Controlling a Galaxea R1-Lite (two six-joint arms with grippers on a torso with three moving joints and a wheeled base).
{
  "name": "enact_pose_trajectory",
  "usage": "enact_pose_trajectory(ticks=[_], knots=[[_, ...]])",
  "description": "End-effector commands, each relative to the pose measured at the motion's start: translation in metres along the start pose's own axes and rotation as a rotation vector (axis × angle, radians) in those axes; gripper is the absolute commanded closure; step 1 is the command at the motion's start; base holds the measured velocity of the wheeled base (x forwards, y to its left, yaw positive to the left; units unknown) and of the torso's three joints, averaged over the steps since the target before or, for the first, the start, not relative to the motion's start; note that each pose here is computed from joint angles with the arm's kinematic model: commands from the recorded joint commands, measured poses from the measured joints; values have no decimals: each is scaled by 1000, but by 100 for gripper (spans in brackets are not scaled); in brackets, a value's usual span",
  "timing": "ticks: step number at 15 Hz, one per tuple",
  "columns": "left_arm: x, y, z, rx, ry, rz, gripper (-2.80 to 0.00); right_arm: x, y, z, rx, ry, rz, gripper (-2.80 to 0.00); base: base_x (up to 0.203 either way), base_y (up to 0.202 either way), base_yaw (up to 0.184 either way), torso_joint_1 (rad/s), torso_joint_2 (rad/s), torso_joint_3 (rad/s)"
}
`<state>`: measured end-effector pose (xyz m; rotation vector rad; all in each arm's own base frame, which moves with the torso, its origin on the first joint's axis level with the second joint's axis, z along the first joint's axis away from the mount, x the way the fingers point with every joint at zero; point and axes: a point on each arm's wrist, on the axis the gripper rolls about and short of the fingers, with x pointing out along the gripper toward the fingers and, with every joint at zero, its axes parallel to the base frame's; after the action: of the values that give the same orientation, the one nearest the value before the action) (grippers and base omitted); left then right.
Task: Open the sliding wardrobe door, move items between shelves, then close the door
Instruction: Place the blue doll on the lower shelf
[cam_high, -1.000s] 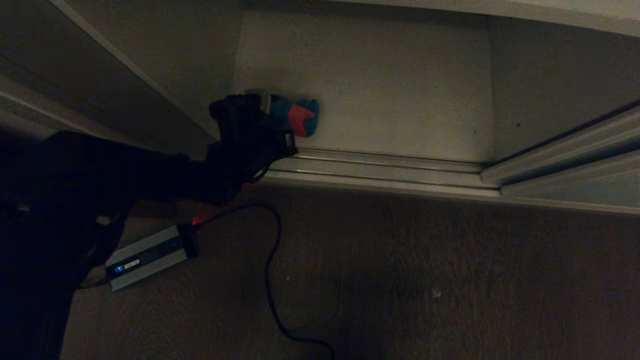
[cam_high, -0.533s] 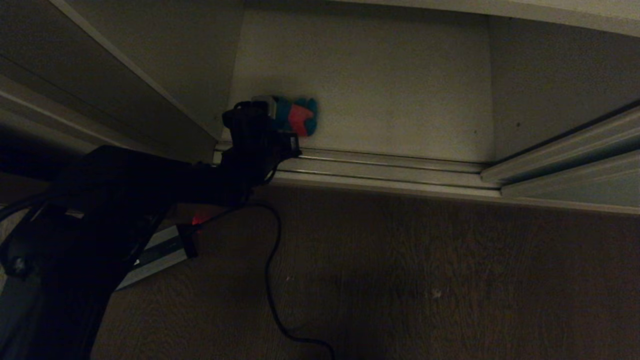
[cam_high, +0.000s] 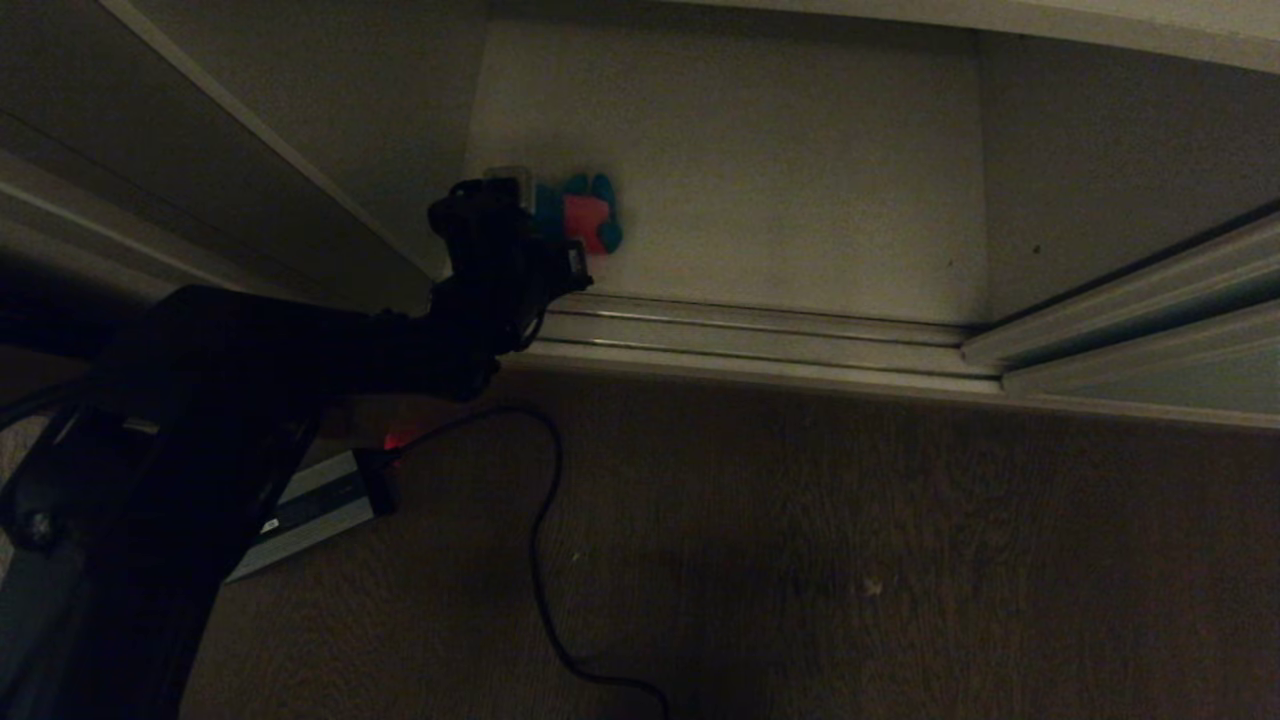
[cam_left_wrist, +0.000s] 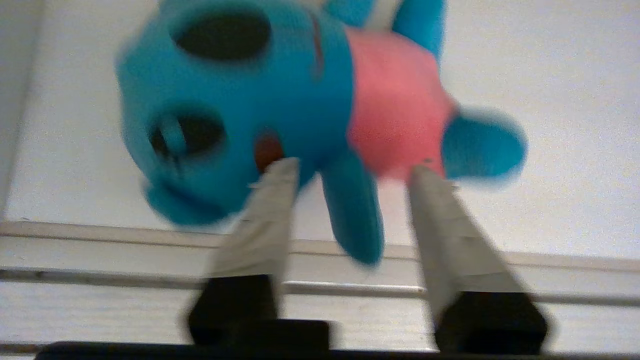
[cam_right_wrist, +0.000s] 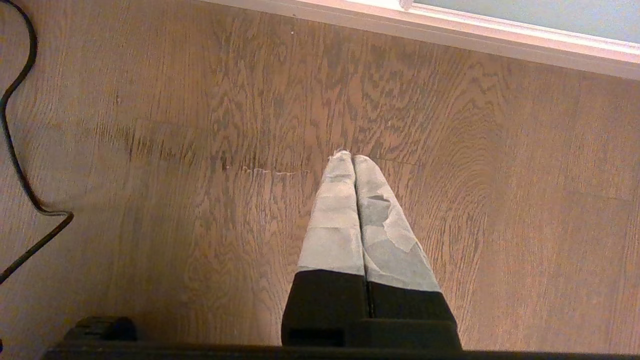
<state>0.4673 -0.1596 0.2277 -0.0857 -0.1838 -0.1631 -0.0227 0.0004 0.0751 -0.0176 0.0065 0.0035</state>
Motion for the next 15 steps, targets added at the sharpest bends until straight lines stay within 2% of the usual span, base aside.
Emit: enact_pose_trajectory(ticks=[1,3,5,7,10,13,15], knots=[[-6,0,25,-19,-47,-2,-280,0,0,-1,-1,4,0,0,0,0,0,0,0,0],[-9,0,30,-26,-51,-2,-280,0,0,-1,-1,5,0,0,0,0,0,0,0,0],[-27,2,51,-33,-49,-3,-280,0,0,-1,-1,5,0,0,0,0,0,0,0,0],[-51,6,72,-27,-11,-7,-280,0,0,-1,-1,4,0,0,0,0,0,0,0,0],[-96,11,93,-7,88,-32,-280,0,0,-1,-1,4,0,0,0,0,0,0,0,0],[-151,16,123,-7,113,-44,-280,0,0,-1,-1,4,0,0,0,0,0,0,0,0],[-193,21,132,6,172,-55,-280,0,0,-1,-1,6,0,0,0,0,0,0,0,0]])
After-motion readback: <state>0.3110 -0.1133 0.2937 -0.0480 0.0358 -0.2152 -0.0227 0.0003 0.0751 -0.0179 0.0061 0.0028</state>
